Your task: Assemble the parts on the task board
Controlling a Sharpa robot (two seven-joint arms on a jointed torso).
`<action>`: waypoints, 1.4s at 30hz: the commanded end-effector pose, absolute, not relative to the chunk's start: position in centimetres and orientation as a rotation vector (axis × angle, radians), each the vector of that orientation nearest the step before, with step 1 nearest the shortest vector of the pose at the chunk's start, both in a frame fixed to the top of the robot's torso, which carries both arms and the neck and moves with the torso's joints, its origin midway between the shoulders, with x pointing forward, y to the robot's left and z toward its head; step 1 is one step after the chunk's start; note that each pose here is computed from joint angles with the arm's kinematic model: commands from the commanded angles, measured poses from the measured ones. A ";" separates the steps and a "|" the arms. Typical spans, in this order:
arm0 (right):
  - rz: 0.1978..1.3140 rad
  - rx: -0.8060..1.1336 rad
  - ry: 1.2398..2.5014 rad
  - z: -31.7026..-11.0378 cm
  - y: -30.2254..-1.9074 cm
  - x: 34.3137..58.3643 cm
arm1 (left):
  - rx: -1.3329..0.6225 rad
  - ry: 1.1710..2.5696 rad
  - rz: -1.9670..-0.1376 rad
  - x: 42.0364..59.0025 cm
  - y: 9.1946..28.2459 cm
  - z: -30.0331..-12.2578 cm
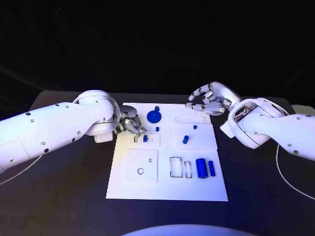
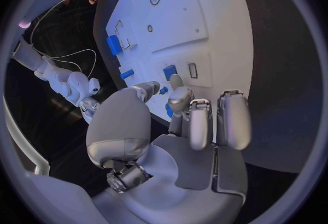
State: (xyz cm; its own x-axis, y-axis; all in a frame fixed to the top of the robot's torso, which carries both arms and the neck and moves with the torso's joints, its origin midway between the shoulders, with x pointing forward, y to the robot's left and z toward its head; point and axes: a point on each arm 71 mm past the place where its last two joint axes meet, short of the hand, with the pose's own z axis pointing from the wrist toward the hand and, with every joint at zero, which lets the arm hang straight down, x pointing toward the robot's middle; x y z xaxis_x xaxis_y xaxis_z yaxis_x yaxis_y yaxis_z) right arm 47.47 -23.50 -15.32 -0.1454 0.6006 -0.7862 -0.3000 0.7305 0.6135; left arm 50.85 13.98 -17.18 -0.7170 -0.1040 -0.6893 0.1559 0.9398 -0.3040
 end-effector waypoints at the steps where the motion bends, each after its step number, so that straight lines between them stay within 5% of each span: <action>1: 0.792 0.241 1.533 -15.4 -23.5 47.5 | -0.010 2.293 -0.488 51.1 14.2 -16.2; 14: 0.780 0.246 1.532 -15.4 -23.9 47.7 | -0.114 2.223 -0.485 53.8 16.8 -12.6; 42: 0.785 0.242 1.535 -15.5 -23.6 47.8 | -0.046 2.330 -0.310 56.5 16.7 -14.8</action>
